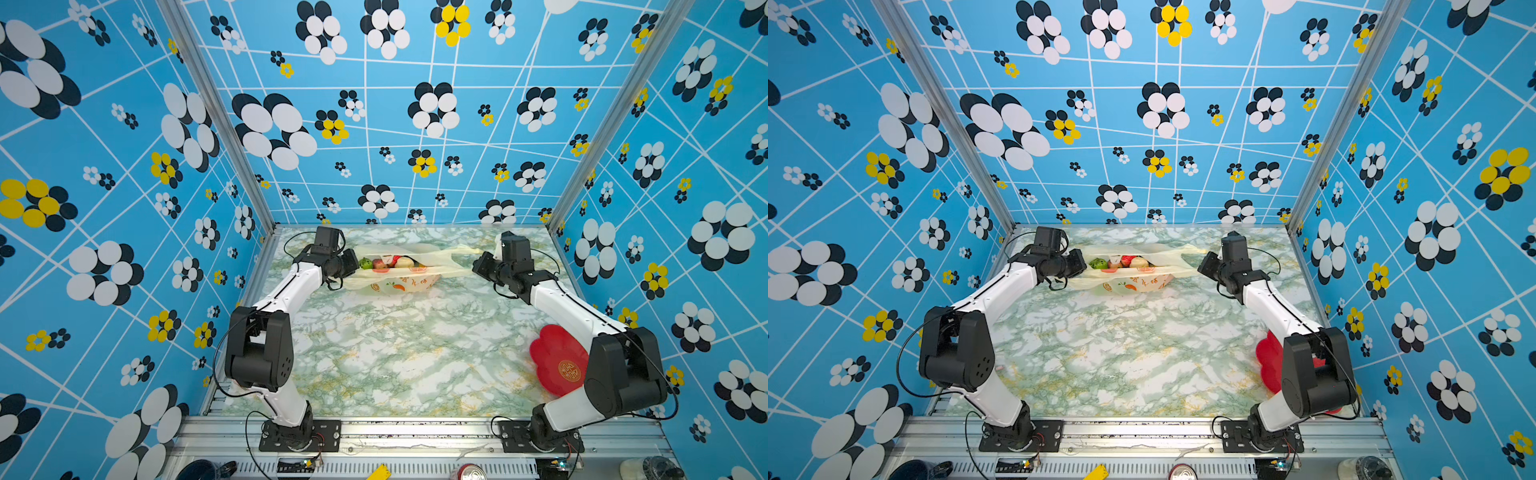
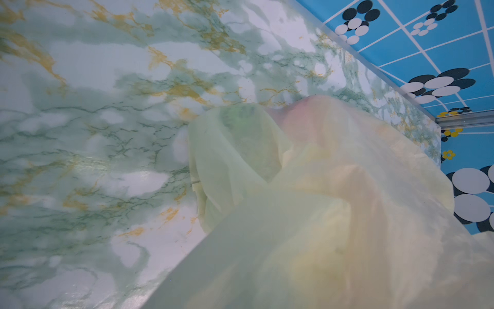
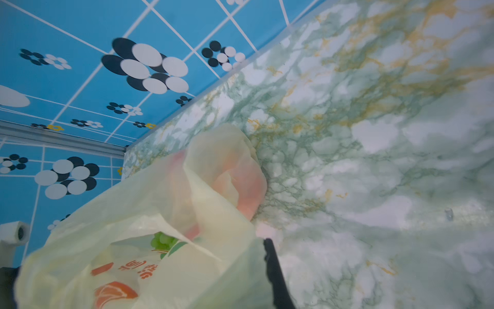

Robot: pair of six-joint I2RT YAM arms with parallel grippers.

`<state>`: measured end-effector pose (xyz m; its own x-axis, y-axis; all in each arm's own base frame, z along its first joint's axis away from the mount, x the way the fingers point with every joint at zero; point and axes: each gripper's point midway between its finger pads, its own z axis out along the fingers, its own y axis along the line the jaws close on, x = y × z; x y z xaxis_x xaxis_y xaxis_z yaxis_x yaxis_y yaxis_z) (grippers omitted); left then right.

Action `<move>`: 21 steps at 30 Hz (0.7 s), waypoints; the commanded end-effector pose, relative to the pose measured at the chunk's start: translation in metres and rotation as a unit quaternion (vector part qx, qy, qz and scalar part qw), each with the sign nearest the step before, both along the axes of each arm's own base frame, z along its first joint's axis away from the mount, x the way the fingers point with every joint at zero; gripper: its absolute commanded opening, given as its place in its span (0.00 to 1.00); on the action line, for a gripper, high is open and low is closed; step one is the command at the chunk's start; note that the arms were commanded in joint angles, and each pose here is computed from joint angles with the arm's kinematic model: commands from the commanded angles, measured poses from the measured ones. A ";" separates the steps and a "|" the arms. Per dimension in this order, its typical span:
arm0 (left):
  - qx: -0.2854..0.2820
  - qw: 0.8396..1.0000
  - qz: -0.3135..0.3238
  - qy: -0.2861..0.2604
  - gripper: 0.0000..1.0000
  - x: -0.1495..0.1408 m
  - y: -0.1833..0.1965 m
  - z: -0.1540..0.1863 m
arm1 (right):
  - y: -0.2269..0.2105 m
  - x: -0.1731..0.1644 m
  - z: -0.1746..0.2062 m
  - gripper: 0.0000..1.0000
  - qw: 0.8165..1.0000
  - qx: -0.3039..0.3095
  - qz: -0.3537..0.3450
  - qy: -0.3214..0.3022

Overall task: Take fruits out of the plastic bag
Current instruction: Spread open the plastic bag at the top-center of the table.

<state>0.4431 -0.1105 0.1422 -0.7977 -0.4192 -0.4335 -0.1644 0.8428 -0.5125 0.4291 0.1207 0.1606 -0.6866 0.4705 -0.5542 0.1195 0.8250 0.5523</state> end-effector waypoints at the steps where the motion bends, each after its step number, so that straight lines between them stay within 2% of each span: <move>1: -0.014 1.000 -0.013 -0.024 0.00 0.000 -0.007 0.011 | 0.009 0.002 -0.001 0.00 0.999 0.034 0.006 -0.007; 6: -0.001 0.997 -0.063 -0.037 0.00 -0.006 -0.040 0.017 | 0.025 -0.006 0.020 0.02 0.999 -0.001 0.041 -0.024; 10: 0.031 0.996 -0.073 -0.048 0.00 -0.013 -0.043 0.019 | 0.025 -0.026 0.044 0.53 0.995 -0.061 0.067 -0.042; 13: 0.056 0.994 -0.075 -0.050 0.00 -0.018 -0.039 0.019 | 0.016 -0.044 0.062 0.80 0.988 -0.126 0.073 -0.049; 14: 0.062 0.994 -0.076 -0.053 0.00 -0.020 -0.038 0.019 | 0.012 -0.050 0.068 0.85 0.985 -0.149 0.073 -0.050; 16: 0.071 0.992 -0.081 -0.060 0.00 -0.023 -0.038 0.020 | 0.005 -0.060 0.080 0.91 0.978 -0.186 0.072 -0.053; 21: 0.077 0.990 -0.094 -0.066 0.00 -0.028 -0.044 0.020 | 0.002 -0.085 0.114 0.92 0.958 -0.268 0.073 -0.079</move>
